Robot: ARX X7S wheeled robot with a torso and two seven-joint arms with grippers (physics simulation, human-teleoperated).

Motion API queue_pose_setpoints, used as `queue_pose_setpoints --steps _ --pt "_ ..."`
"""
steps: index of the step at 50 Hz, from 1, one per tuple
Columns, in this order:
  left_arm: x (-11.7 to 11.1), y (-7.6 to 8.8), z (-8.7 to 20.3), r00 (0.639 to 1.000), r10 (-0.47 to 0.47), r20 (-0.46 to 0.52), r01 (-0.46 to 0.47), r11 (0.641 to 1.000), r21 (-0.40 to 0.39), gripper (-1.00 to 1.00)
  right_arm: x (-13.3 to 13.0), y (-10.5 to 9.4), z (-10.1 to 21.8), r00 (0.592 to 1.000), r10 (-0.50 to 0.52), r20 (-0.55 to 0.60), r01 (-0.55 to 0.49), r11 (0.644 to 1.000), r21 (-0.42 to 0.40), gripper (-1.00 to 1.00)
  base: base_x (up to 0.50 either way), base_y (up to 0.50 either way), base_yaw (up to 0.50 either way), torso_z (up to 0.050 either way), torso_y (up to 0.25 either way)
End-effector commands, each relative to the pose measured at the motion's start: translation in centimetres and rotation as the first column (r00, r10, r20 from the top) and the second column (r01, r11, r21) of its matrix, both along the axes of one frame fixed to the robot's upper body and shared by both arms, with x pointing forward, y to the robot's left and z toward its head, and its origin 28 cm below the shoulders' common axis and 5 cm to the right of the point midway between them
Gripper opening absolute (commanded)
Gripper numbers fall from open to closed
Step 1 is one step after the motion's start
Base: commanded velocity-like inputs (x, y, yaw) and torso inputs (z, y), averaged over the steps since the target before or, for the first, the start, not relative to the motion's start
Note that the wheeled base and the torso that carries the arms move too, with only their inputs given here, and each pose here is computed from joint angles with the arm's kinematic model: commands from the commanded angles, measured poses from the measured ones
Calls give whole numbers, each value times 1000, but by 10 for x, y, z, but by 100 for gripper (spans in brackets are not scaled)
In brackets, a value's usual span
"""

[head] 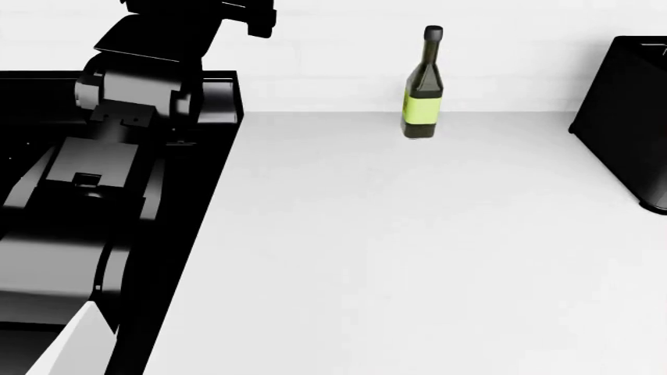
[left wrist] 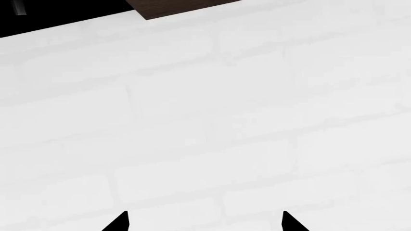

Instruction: Pick the onion from the counter and place it in the cabinet.

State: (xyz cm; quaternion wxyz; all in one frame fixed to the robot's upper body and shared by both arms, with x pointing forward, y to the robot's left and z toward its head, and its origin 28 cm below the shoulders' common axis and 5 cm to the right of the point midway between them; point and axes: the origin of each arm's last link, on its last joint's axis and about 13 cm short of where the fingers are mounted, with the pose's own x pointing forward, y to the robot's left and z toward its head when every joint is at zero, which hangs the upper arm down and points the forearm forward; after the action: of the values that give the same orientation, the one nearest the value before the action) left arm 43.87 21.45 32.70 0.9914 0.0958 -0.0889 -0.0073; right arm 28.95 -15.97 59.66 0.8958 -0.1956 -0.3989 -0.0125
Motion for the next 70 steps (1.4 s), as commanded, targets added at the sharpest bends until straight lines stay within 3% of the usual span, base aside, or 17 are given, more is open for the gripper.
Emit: queue_pose_setpoints --steps 1,6,13,16,22,23,33,34,35,36,41,46,55,58,63,66,70 --pt "0 0 0 1000 0 0 0 1000 0 100 60 9 -63 912 193 -361 -115 967 225 -100 0 0 0 0 0" --pt "0 0 0 1000 0 0 0 1000 0 100 76 13 -92 841 233 -489 -92 951 294 -100 0 0 0 0 0" --pt "0 0 0 1000 0 0 0 1000 0 100 88 8 -127 737 141 -661 46 965 257 -100 0 0 0 0 0" --pt "0 0 0 1000 0 0 0 1000 0 100 87 3 -127 729 97 -678 94 966 239 -100 0 0 0 0 0" --pt "0 0 0 1000 0 0 0 1000 0 100 82 0 -123 723 133 -678 99 951 292 -100 0 0 -1 0 0" --pt "0 0 0 1000 0 0 0 1000 0 100 82 0 -123 723 133 -678 99 951 292 100 0 0 -3 0 0" --pt "0 0 0 1000 0 0 0 1000 0 100 82 0 -123 723 133 -678 99 951 292 100 -7 0 -5 0 0" --pt "-1 0 -55 967 6 -255 10 998 62 100 82 0 -123 723 133 -678 99 951 292 100 0 0 -5 0 0" --pt "-1 -1 -55 965 3 -261 13 998 61 100 82 0 -123 723 133 -678 99 951 292 100 -11 0 -5 0 0" --pt "-1 -1 -55 965 1 -262 15 998 60 100 62 2 -82 811 114 -574 28 972 232 100 0 0 -5 0 0" --pt "-1 -1 -51 966 -5 -258 22 998 62 100 40 6 -40 927 93 -364 -43 989 143 100 -2 0 -3 0 0" --pt "-1 1 -51 967 -6 -256 23 998 62 100 19 15 -9 977 144 -155 -134 988 71 100 0 0 0 0 0" --pt "-1 0 -46 971 -12 -239 25 998 51 100 -39 27 32 960 239 148 -239 971 -15 100 0 0 0 0 0" --pt "-1 -1 -46 971 -14 -237 26 999 47 100 -53 31 36 947 278 162 -280 960 -13 100 0 0 0 0 0" --pt "0 -3 -46 972 -26 -232 35 999 36 100 -66 38 33 924 355 141 -368 926 79 100 0 0 0 0 0" --pt "0 -5 -46 973 -33 -230 41 999 33 100 -46 53 -32 891 450 -53 -426 872 242 100 0 0 0 0 0" --pt "0 -7 -45 973 -43 -226 50 998 27 100 -84 70 -96 850 527 3 -512 825 241 100 0 0 0 0 0"
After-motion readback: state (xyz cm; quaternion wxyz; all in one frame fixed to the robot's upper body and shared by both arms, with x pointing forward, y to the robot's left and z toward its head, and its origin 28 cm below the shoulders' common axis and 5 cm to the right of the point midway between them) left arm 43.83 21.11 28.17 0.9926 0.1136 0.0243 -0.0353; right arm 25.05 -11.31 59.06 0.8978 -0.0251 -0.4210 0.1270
